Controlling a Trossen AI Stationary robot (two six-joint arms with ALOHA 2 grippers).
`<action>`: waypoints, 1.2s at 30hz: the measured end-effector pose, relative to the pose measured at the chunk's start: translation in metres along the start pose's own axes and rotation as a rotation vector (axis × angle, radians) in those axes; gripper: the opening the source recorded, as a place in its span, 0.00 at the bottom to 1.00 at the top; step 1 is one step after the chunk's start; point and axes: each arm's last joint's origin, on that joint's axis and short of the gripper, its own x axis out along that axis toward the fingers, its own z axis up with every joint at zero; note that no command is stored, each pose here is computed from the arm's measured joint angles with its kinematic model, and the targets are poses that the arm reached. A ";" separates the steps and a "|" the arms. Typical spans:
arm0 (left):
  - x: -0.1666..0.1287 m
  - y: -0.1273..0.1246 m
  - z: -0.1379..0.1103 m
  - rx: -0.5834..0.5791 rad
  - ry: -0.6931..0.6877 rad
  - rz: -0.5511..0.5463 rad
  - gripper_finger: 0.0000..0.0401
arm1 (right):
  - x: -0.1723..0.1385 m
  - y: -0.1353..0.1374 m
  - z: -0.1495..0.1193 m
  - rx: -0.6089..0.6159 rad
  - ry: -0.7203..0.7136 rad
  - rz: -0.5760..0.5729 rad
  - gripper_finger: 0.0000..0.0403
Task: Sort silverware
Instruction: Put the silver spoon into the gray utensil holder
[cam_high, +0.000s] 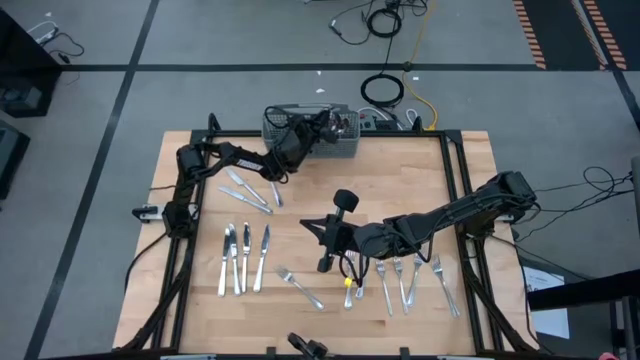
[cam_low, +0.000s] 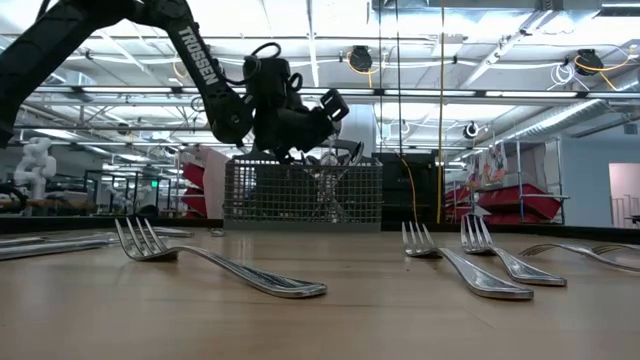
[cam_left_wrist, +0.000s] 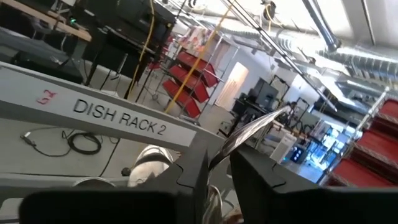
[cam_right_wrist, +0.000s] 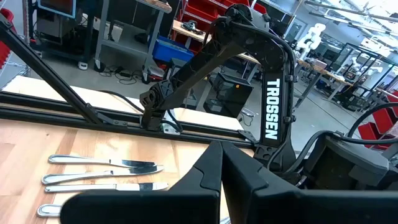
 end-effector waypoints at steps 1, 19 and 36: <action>0.000 0.000 0.000 0.011 0.005 -0.010 0.19 | 0.000 0.000 0.000 0.000 0.000 0.000 0.00; -0.011 -0.012 -0.017 0.331 0.136 -0.023 0.19 | 0.000 0.000 -0.001 -0.009 0.008 0.003 0.00; -0.014 -0.009 -0.023 0.605 0.183 0.048 0.20 | -0.003 0.004 -0.001 -0.008 0.009 0.014 0.00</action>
